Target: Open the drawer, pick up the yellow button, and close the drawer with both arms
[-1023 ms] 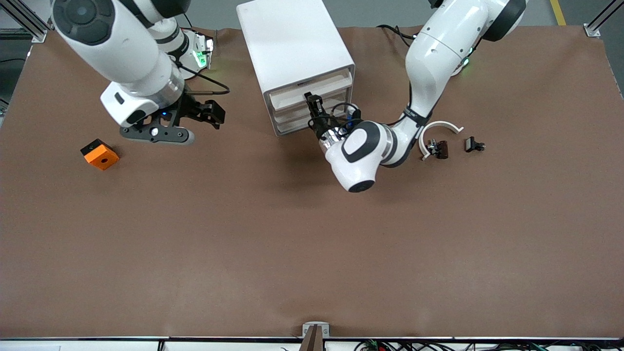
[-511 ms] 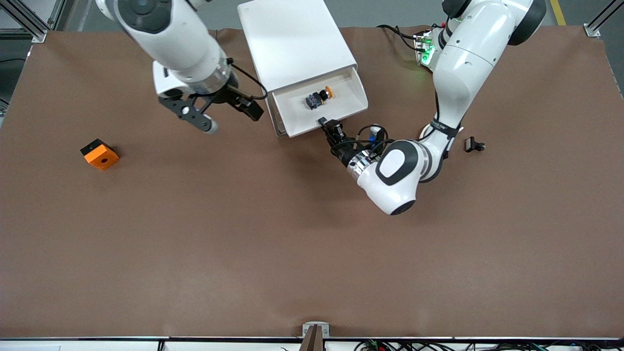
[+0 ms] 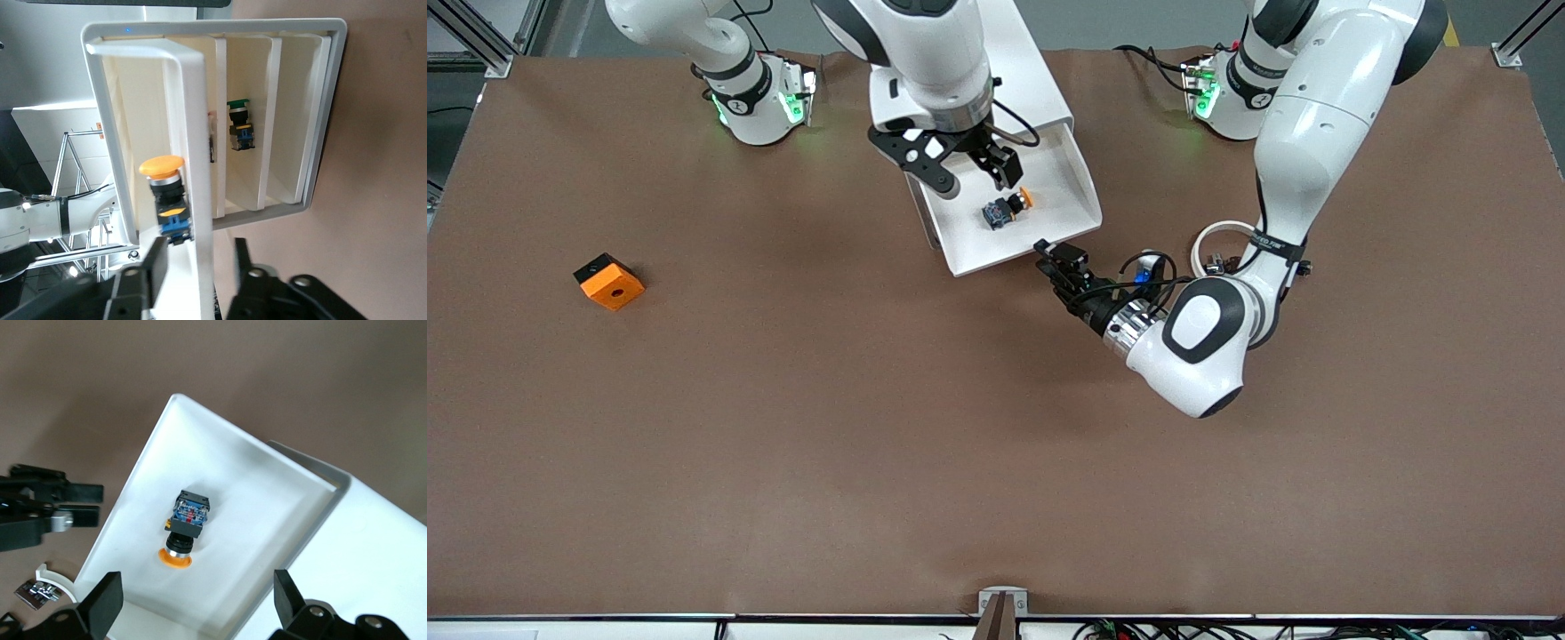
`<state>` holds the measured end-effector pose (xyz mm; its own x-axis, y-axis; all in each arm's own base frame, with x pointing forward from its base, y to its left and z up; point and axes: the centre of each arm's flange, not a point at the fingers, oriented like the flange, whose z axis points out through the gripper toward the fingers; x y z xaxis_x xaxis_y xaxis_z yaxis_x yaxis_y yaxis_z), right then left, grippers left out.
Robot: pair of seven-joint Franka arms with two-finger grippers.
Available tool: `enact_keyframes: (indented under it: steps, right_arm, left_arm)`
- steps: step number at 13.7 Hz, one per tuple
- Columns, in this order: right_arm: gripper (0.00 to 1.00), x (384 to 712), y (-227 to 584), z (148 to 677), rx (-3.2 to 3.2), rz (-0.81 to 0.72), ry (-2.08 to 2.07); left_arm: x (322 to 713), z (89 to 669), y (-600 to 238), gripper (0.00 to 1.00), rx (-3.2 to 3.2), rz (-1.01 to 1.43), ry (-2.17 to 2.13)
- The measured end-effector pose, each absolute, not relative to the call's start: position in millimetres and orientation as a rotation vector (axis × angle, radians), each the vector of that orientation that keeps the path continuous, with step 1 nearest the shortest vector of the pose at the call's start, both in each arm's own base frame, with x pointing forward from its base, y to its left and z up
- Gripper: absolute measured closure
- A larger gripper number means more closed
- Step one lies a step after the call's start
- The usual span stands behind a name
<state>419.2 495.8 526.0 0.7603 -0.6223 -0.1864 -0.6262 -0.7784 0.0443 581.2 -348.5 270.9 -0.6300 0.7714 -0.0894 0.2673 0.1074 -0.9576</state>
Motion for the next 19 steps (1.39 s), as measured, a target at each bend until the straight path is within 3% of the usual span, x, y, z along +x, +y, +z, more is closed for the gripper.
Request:
enact_keyframes:
  steps: [3, 4, 5, 12, 19]
  right_arm:
    - [0.0, 421, 512, 485, -2.942, 0.319, 1.093]
    - [0.0, 422, 517, 472, -2.943, 0.324, 1.119]
    - [0.0, 422, 521, 461, -2.942, 0.325, 1.133]
    - [0.0, 433, 513, 430, -2.934, 0.32, 1.213]
    - [0.0, 442, 505, 411, -2.923, 0.335, 1.306]
  left_arm:
    - [592, 287, -347, 0.11, -1.059, 1.531, -1.983]
    - [596, 291, -344, 0.03, -1.085, 1.501, -2.002]
    - [600, 296, -341, 0.0, -1.117, 1.463, -2.025]
    - [629, 296, -287, 0.0, -1.448, 1.296, -2.086]
    - [632, 335, -275, 0.0, -2.296, 0.994, -1.674]
